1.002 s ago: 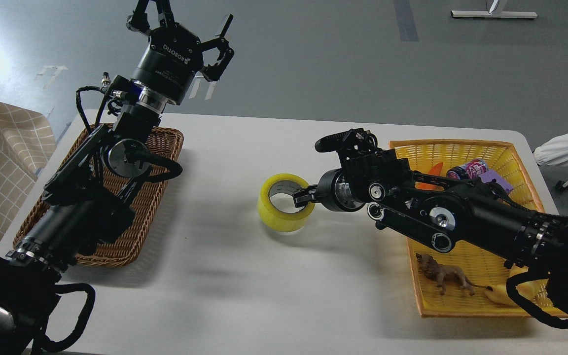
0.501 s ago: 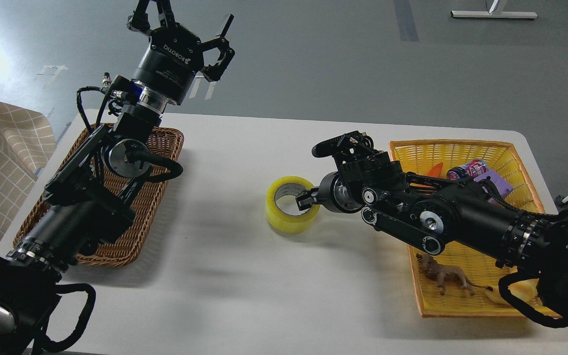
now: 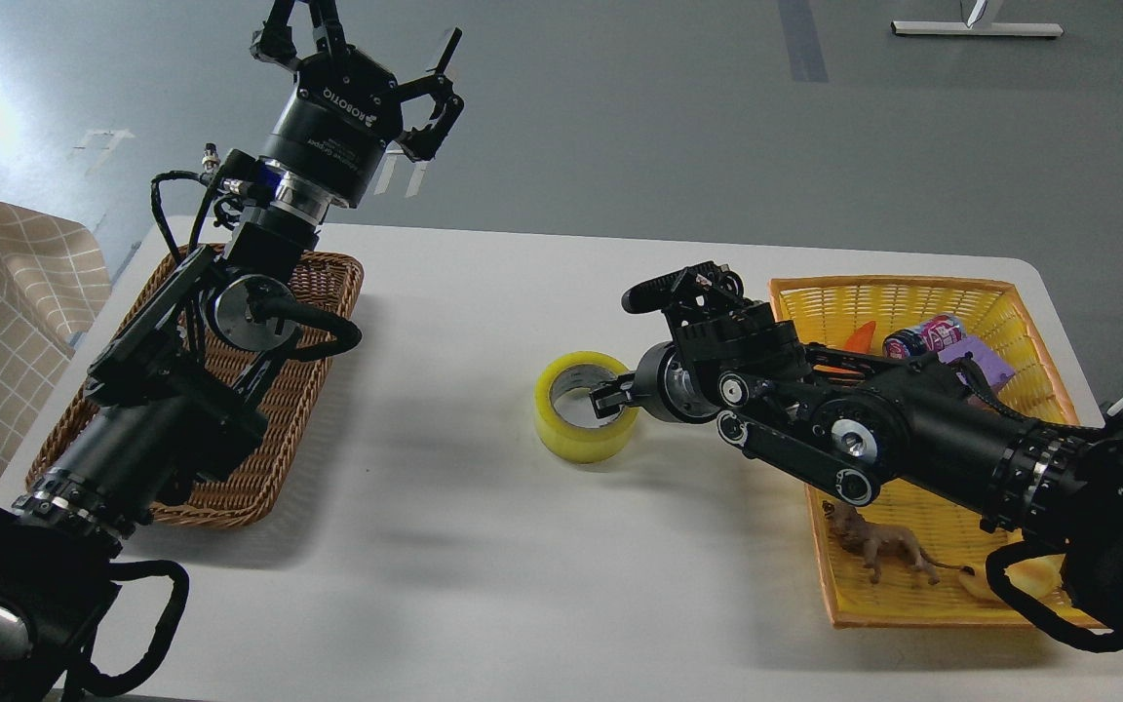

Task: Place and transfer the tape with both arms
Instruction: 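Carry the tape roll to the table center and set it down, then open the right gripper and raise it back above the tray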

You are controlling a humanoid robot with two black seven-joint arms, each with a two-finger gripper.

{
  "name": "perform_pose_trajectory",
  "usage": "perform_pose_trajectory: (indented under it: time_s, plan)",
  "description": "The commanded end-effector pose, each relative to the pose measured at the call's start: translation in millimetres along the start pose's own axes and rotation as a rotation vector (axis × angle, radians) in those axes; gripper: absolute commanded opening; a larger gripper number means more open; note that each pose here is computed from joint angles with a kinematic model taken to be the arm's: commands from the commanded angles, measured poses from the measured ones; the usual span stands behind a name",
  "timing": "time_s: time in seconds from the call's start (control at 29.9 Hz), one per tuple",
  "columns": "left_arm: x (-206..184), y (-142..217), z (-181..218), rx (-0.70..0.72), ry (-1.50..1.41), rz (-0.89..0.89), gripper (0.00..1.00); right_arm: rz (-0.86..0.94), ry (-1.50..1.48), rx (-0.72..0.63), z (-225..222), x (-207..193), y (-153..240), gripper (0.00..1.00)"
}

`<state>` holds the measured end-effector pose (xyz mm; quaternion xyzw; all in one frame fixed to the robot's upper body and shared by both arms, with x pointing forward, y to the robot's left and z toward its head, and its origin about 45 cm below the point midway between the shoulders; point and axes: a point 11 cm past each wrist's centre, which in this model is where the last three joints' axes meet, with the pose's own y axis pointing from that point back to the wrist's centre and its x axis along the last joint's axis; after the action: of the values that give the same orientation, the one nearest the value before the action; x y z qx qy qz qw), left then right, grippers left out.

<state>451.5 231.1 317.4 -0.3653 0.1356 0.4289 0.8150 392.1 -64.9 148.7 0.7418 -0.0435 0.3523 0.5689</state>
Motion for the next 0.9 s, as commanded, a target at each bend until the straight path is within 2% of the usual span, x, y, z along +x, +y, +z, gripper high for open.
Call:
perform_pose_trajectory:
  time_s: [0.0, 0.03, 0.1, 0.23, 0.33, 0.4, 0.57, 0.87]
  plan:
    - [0, 1, 0, 0.001, 0.000, 0.002, 0.98, 0.005, -0.004, 0.006, -1, 2, 1, 0.54]
    - [0, 0, 0, 0.000, 0.000, 0.000, 0.98, 0.008, -0.006, 0.007, -1, 4, 2, 0.56]
    - [0, 1, 0, 0.001, 0.000, 0.002, 0.98, 0.015, -0.004, 0.015, -4, 8, 4, 0.70]
    - [1, 1, -1, 0.002, 0.001, 0.003, 0.98, 0.028, -0.005, 0.042, -12, 12, 7, 0.79]
    - [0, 1, -2, 0.004, 0.002, 0.002, 0.98, 0.044, 0.002, 0.075, -23, 17, 13, 0.83]
    - [1, 1, -1, 0.004, -0.001, 0.002, 0.98, 0.073, -0.006, 0.078, -16, 27, 23, 0.92]
    - [-1, -2, 1, 0.003, -0.008, -0.004, 0.98, 0.191, -0.071, 0.110, 12, 57, 65, 0.98]
    - [0, 0, 0, 0.010, -0.008, -0.003, 0.98, 0.349, -0.169, 0.172, 33, 88, 116, 0.98]
